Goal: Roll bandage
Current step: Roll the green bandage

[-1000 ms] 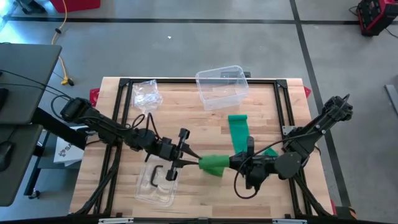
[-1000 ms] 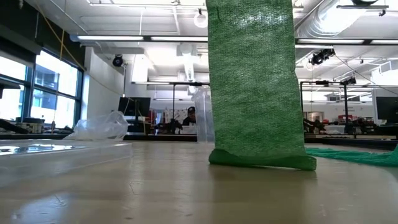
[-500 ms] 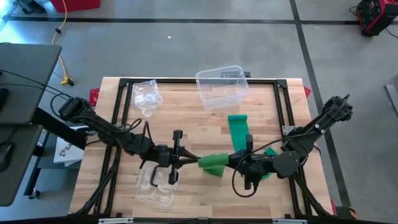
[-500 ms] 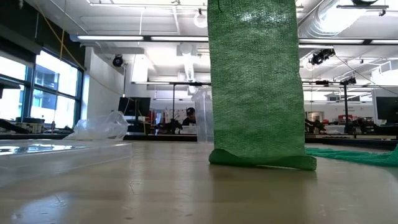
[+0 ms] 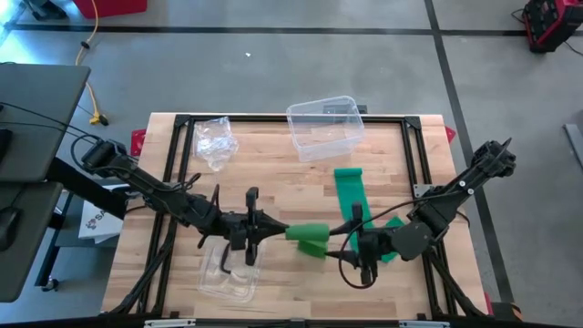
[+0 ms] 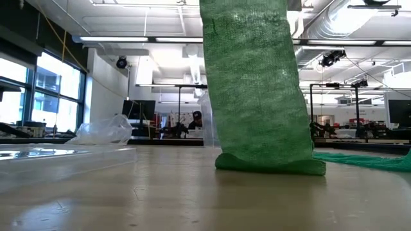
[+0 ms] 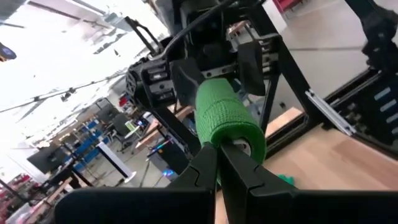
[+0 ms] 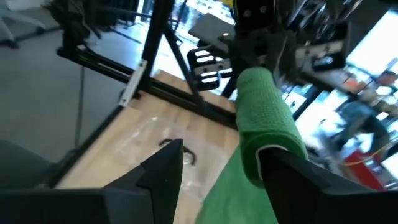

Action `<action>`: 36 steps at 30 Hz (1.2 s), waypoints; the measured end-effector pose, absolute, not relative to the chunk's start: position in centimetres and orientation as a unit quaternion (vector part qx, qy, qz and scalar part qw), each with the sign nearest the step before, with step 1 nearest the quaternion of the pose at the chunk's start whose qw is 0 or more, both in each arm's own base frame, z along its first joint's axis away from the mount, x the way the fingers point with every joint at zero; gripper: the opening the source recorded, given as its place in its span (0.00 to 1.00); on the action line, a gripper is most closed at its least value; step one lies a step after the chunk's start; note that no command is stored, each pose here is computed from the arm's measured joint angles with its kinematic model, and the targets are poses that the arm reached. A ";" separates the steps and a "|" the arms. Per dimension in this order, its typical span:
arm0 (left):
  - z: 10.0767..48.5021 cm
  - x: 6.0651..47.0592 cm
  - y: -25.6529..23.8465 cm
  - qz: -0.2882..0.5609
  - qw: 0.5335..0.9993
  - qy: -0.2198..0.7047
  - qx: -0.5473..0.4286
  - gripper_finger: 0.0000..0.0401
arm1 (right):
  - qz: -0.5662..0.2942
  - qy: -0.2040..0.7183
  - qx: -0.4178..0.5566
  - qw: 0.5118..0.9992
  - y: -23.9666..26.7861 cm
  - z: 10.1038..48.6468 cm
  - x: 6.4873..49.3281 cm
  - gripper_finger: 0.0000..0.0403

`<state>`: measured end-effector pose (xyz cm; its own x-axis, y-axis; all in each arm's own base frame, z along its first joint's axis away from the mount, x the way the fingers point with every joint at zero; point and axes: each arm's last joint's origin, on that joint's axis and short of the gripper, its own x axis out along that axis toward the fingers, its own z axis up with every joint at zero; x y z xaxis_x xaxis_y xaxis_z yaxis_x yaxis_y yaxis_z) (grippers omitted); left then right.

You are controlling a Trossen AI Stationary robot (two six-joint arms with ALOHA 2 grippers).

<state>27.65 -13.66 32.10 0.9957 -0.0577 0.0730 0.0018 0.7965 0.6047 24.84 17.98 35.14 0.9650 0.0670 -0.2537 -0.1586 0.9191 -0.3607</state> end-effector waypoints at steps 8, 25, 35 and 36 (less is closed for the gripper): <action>32.0 27.6 -13.7 -0.018 0.935 -0.038 0.352 0.00 | 0.076 0.155 -0.131 0.976 17.5 35.0 24.0 0.49; 31.9 27.2 -14.5 -0.060 0.930 -0.050 0.359 0.00 | -0.019 0.126 -0.337 0.933 17.8 35.8 23.0 0.47; 32.0 27.2 -14.6 -0.074 0.941 -0.060 0.325 0.00 | -0.023 0.115 -0.394 0.912 18.8 35.1 24.5 0.46; 32.0 27.2 -14.6 -0.074 0.941 -0.060 0.323 0.00 | -0.024 0.115 -0.398 0.910 18.9 35.1 24.3 0.46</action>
<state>27.20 -14.63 32.03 0.9819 -0.1784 0.0640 0.1014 0.7797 0.6178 24.27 18.86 35.12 0.9725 -0.1354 -0.1896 -0.0472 0.6822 -0.7296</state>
